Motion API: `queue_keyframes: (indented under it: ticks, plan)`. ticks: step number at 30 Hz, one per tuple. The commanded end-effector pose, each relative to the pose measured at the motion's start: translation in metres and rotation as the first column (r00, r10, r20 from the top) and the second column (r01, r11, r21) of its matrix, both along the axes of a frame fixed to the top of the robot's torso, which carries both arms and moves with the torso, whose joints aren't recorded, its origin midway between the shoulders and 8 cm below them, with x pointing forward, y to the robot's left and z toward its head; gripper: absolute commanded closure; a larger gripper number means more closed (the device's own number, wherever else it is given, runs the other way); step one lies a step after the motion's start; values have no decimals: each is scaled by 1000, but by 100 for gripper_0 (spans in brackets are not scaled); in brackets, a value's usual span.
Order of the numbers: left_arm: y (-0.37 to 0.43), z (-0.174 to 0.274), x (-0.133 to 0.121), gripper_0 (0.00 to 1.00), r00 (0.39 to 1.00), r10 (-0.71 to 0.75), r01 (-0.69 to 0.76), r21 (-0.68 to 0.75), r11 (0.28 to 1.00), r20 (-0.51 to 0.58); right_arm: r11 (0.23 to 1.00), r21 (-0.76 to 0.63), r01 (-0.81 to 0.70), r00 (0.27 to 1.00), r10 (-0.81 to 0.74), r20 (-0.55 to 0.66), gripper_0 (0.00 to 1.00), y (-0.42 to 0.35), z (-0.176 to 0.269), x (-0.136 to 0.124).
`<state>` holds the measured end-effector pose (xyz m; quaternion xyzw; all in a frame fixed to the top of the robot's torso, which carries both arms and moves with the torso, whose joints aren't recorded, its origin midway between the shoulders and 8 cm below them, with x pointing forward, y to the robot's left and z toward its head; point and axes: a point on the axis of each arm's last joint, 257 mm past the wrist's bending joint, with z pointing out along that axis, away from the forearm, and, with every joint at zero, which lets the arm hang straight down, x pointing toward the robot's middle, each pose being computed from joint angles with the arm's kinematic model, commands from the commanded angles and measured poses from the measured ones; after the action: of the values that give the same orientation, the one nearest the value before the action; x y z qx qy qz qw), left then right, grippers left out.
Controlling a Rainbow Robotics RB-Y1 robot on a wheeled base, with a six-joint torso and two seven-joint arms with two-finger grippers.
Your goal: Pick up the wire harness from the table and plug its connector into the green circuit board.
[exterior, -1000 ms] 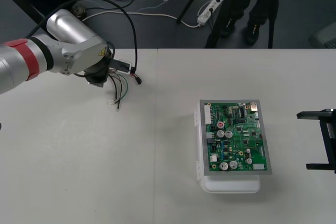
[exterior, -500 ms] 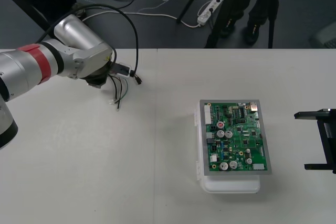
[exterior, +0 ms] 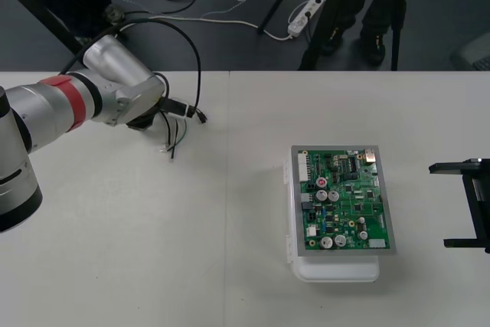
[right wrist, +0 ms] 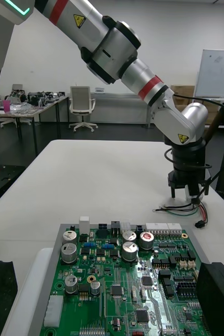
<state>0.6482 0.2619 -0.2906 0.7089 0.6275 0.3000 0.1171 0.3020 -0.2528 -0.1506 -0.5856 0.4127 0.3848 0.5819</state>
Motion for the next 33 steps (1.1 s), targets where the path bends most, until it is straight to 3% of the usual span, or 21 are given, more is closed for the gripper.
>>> queue_keyframes:
  ticks: [1, 33]
  plan:
    - [-35, 37, 28, 0, 994, -46, 49, -31, 998, 97, 1000, 8, -25, 998, 24, 58, 0, 6, 3, 2]
    - [-27, 30, 28, 0, 994, -36, 39, -29, 999, 103, 1000, 10, -13, 999, 13, 36, 0, 5, -1, 5]
